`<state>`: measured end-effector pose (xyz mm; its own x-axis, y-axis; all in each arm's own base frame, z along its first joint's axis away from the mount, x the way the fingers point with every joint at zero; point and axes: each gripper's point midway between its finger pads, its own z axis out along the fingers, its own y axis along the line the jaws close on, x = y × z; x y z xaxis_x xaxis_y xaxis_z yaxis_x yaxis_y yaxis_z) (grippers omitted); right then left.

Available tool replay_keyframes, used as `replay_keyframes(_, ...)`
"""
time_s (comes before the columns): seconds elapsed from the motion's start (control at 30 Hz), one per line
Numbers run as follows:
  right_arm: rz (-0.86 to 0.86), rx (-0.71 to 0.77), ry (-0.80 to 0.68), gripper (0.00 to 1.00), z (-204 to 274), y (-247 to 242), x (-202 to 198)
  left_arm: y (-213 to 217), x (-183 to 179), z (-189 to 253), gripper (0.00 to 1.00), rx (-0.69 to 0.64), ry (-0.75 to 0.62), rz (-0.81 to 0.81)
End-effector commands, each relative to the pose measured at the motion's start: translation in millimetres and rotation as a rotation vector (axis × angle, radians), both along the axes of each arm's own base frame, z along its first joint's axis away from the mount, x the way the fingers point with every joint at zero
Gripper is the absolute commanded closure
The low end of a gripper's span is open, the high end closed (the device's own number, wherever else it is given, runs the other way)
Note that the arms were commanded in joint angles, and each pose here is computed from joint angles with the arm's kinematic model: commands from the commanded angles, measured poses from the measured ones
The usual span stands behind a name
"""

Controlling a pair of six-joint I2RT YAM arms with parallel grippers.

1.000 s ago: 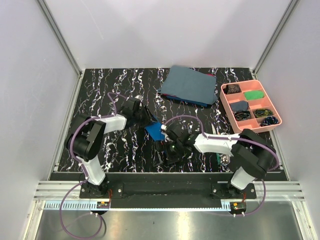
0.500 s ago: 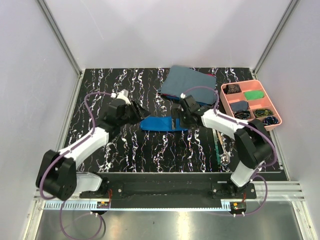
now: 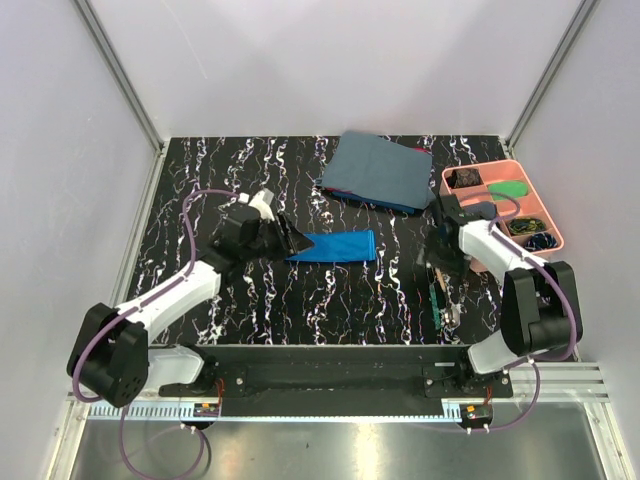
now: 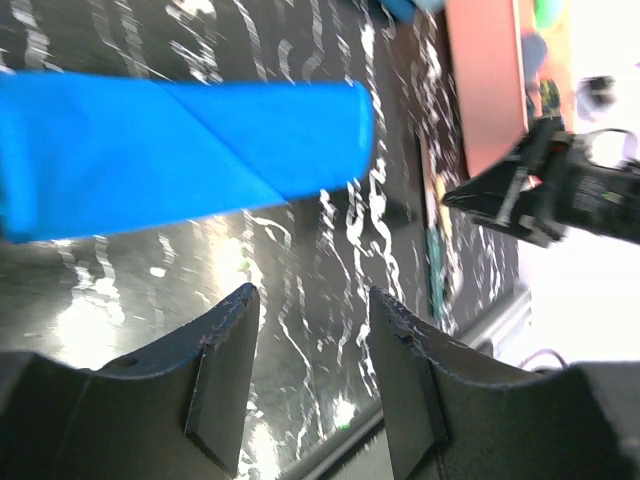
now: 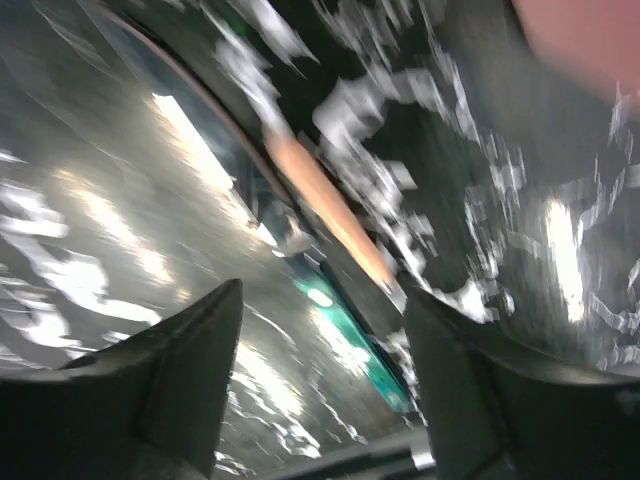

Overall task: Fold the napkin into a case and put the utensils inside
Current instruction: Rotate the smaller rectangle-folded napkin at the center of the board, then pick up the knife from the center of the board.

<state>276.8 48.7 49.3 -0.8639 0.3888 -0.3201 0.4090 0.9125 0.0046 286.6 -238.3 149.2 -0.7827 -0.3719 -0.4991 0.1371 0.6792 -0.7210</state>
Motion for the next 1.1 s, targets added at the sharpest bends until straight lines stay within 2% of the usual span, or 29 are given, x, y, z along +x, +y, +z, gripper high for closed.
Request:
replay_keyframes(0.0, -0.068, 0.033, 0.054, 0.37, -1.7, 0.0, -37.8, -15.1, -12.1, 21.3, 0.49, -0.061, -0.075, -0.101)
replay_keyframes(0.13, -0.064, 0.09, 0.034, 0.58, -13.3, 6.4, -43.9, -18.2, -19.9, 20.1, 0.49, -0.073, -0.064, -0.139)
replay_keyframes(0.53, -0.062, 0.055, 0.098, 0.59, -38.2, 6.6, -26.9, -21.1, -23.7, 28.7, 0.49, -0.093, -0.076, -0.166)
replay_keyframes(0.63, -0.033, 0.078, 0.096, 0.73, -45.7, 15.3, -20.4, -22.6, -23.9, 24.5, 0.48, -0.085, -0.071, -0.182)
replay_keyframes(0.67, -0.018, 0.091, 0.102, 0.84, -47.1, 21.6, -19.4, -24.0, -25.5, 21.9, 0.46, -0.083, -0.061, -0.194)
replay_keyframes(0.73, 0.028, 0.116, 0.082, 0.97, -41.7, 41.2, -14.6, -30.4, -28.4, 16.5, 0.4, -0.079, -0.048, -0.236)
replay_keyframes(0.77, 0.038, 0.141, 0.076, 1.0, -38.6, 49.8, -13.9, -36.0, -32.2, 14.4, 0.38, -0.076, -0.044, -0.26)
replay_keyframes(0.83, 0.03, 0.202, 0.05, 1.0, -29.2, 65.7, -8.6, -46.8, -35.1, 9.4, 0.37, -0.077, -0.027, -0.308)
replay_keyframes(1.07, 0.014, 0.611, -0.179, 1.0, 73.5, 133.1, 10.8, -108.0, -65.6, 4.2, 0.31, -0.137, -0.006, -0.498)
